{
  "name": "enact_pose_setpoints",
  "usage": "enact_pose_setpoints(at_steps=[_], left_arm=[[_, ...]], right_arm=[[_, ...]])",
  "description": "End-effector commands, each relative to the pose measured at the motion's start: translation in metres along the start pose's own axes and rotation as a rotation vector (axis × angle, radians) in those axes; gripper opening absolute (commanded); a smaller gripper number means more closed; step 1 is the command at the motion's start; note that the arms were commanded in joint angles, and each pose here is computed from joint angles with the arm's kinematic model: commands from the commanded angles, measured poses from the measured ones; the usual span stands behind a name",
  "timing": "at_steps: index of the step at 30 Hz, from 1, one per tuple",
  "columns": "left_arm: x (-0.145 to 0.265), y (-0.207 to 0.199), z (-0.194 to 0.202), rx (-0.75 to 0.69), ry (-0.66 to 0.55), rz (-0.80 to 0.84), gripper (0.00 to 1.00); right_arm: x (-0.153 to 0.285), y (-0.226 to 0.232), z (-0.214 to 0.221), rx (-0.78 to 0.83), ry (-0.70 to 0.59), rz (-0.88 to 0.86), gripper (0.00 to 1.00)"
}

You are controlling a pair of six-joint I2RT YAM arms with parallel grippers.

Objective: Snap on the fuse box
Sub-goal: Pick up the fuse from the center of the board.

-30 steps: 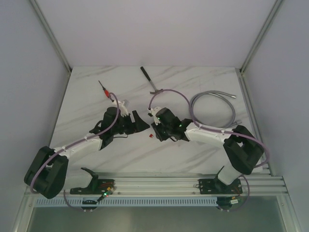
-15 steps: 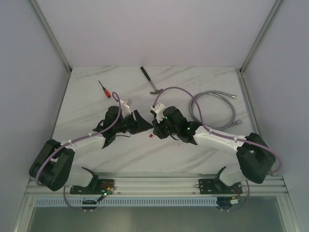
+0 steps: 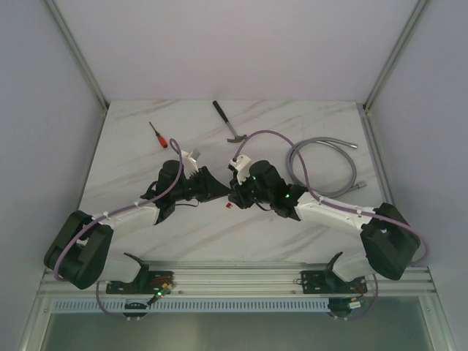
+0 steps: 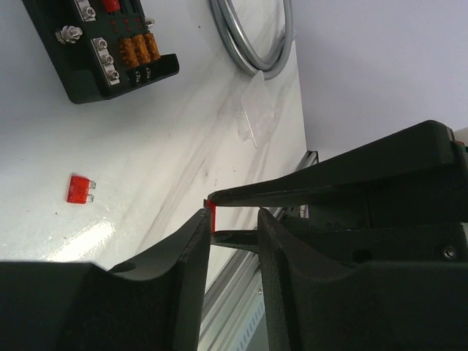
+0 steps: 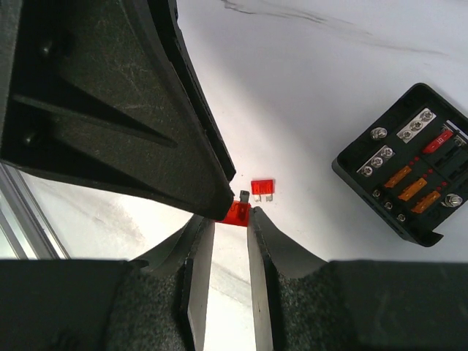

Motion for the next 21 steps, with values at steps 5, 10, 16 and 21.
enact_pose_setpoints(at_steps=[5, 10, 16, 21], left_arm=[[0.0016, 0.0095, 0.0014, 0.032, -0.035, -0.06, 0.4], [0.0013, 0.0088, 0.002, 0.039, -0.029, -0.053, 0.38], [0.0017, 0.0057, 0.0037, 0.051, -0.013, -0.018, 0.35], [0.0018, 0.0036, 0.0046, 0.055, -0.01, -0.003, 0.32]], right_arm=[[0.0058, 0.0017, -0.0091, -0.003, -0.071, -0.013, 0.23], [0.0069, 0.002, -0.0105, -0.006, -0.085, -0.013, 0.23], [0.0068, 0.0029, -0.0105, -0.013, -0.093, -0.02, 0.23], [0.0058, 0.004, -0.0163, -0.017, -0.132, -0.029, 0.23]])
Point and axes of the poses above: each gripper's point midway between its finger pads, its own x axis back along the fingers, its own y axis along the line the jaws close on, z = x × y, the point moved 8 cm from there along x, back along the fingers, and after that the axes turned 2 degrees about x, right-handed, at the moved point
